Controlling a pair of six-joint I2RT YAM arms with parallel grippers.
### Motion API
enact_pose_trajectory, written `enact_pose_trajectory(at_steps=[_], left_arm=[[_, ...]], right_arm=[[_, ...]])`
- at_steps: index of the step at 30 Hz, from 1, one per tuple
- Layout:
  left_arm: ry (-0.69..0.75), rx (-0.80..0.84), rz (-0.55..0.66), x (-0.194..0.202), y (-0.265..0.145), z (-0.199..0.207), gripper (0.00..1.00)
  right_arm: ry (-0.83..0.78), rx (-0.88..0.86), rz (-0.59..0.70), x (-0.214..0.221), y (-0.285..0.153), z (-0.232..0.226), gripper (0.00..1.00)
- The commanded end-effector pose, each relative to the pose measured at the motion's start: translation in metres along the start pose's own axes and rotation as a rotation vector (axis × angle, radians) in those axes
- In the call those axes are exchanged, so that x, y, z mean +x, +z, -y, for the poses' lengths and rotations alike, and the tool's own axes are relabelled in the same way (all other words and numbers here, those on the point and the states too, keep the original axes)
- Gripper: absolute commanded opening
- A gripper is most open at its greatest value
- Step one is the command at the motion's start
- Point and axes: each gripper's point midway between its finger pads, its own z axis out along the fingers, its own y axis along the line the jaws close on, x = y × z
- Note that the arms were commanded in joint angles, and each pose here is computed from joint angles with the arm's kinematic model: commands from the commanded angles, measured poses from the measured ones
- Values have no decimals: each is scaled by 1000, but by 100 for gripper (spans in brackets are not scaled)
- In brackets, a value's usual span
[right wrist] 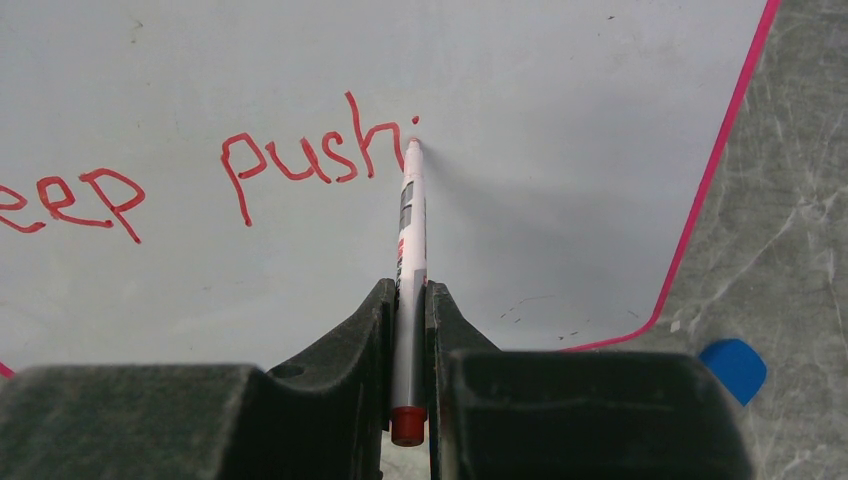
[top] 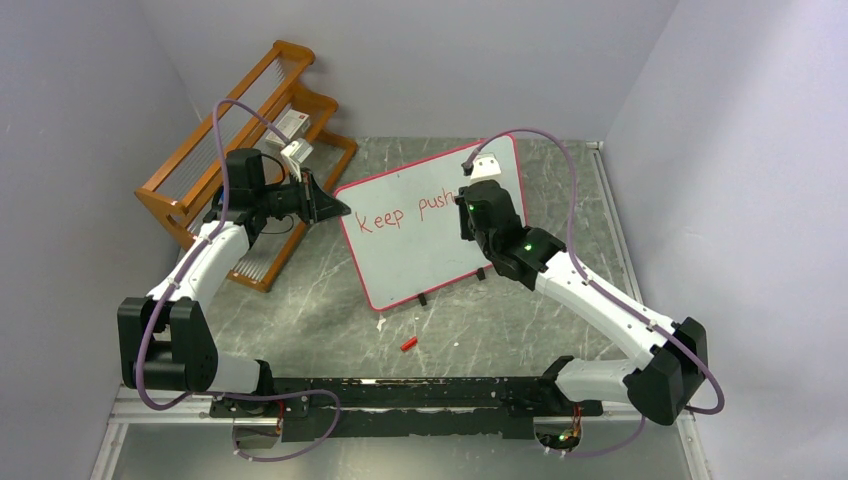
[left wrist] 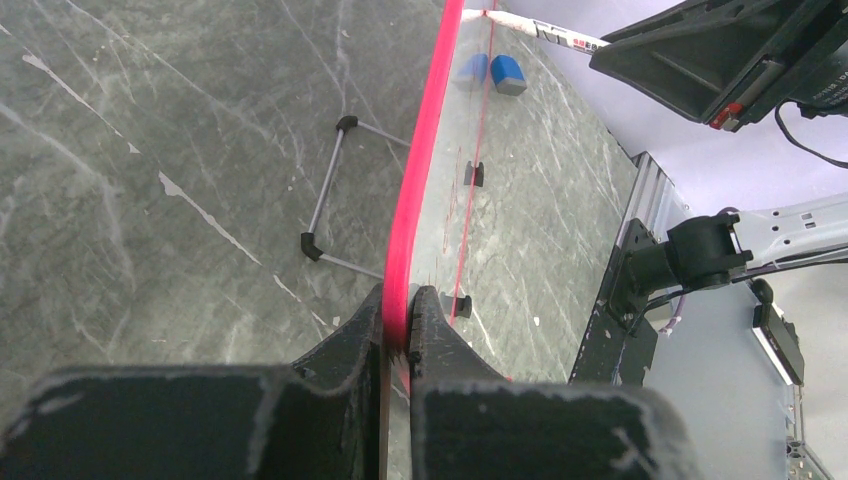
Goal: Write a sentence on the whiteboard
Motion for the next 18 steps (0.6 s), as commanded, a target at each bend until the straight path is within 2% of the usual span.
enact_pose_trajectory(at_steps=[1,18], left_arm=[[32,-92,-67,24,8,-25,5],[32,-93,-67,24,8,-26,5]], right_arm=[[9,25,25,-6,5,4,0],[-7,7,-56,17,5,2,0]])
